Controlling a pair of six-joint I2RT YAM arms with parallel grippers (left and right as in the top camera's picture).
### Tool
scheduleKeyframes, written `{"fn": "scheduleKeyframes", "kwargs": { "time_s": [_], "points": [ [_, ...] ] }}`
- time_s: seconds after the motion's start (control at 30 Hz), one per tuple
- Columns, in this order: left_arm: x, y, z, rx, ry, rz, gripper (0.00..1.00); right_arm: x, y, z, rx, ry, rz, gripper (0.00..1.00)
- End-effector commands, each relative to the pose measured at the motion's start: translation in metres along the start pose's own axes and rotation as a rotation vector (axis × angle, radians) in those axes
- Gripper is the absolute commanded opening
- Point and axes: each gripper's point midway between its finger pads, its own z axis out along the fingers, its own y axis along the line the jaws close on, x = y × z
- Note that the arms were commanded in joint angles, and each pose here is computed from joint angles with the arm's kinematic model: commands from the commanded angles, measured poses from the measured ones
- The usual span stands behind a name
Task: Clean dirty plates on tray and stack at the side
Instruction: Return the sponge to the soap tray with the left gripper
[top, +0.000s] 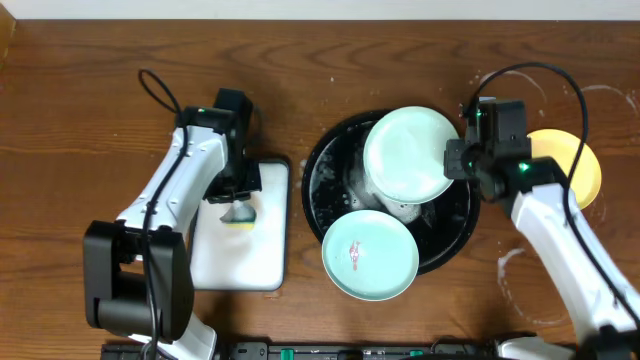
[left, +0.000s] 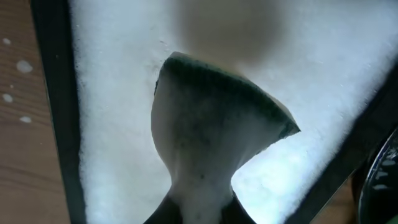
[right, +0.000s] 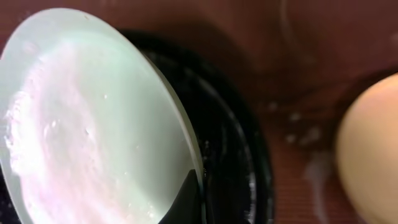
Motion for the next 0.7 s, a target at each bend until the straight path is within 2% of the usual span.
{"fn": "scheduleKeyframes", "kwargs": {
  "time_s": [0.0,0.3,0.67],
  "points": [
    [0.000,-0.003,-0.002,0.032,-0.001,-0.012,0.08,-0.014,-0.007,-0.023,0.138,-0.088,-0.076,0.01],
    [0.000,-0.003,-0.002,0.032,-0.001,-0.011,0.11,-0.028,-0.007,-0.057,0.419,-0.194,-0.278,0.01],
    [0.000,-0.003,-0.002,0.032,-0.001,-0.011,0.13,-0.041,0.026,-0.107,0.708,-0.340,-0.533,0.01]
  ]
}}
